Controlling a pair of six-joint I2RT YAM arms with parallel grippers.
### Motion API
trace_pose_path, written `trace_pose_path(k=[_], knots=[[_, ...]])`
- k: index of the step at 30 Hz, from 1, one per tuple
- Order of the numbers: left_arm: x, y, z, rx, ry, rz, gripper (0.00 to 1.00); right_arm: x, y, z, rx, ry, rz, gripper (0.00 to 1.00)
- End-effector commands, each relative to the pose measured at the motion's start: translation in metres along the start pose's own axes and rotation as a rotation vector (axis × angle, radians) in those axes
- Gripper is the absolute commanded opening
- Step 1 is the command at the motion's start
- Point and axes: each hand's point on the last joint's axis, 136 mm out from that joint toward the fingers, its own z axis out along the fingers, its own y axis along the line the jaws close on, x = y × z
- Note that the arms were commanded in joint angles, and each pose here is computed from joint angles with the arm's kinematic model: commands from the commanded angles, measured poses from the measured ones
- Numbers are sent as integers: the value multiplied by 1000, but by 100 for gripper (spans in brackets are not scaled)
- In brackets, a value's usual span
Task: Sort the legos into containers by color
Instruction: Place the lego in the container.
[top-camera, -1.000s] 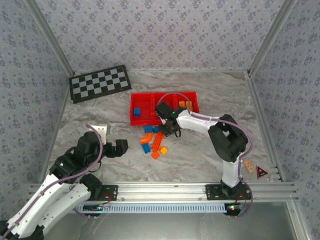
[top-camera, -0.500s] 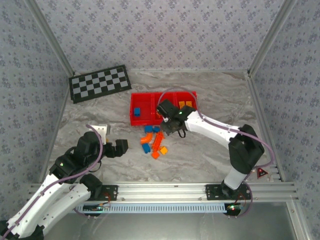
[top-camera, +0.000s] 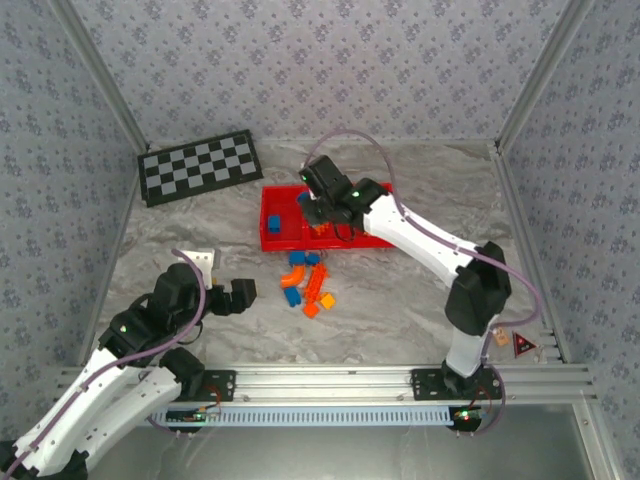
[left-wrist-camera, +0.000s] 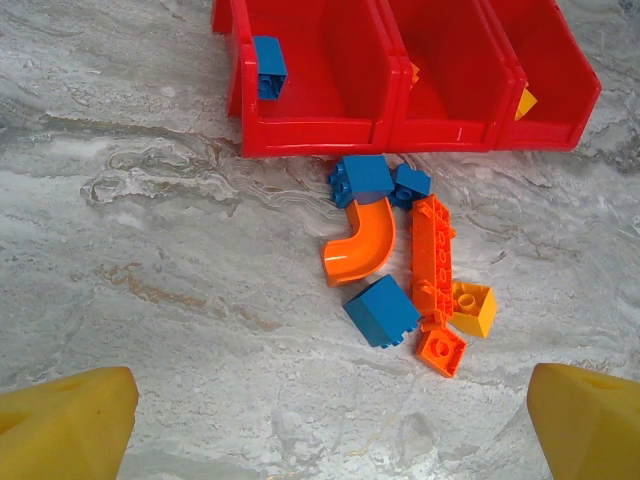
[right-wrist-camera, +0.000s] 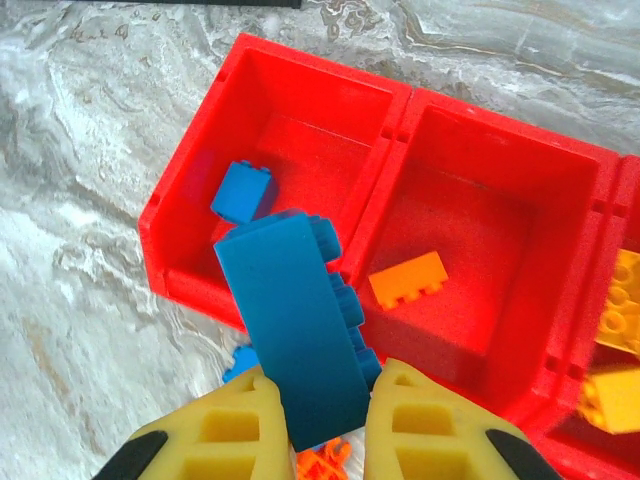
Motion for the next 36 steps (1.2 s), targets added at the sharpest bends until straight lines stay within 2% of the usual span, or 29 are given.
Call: trace_pose_path(k=[1, 12, 26, 31, 36], knots=[[-4, -7, -2, 36, -19, 15, 100, -7, 12, 22, -56, 27, 77, 13], [-4, -8, -3, 42, -22, 15, 100, -25, 25, 74, -103, 18, 132, 12], [-4, -7, -3, 37, -25, 11, 100, 3, 27, 120, -49, 89, 137, 14], [-4, -6, -3, 34, -24, 11, 100, 9, 29, 131, -23, 82, 129, 16], [-3, -6, -3, 33, -23, 11, 100, 11, 39, 141, -13, 70, 126, 23]])
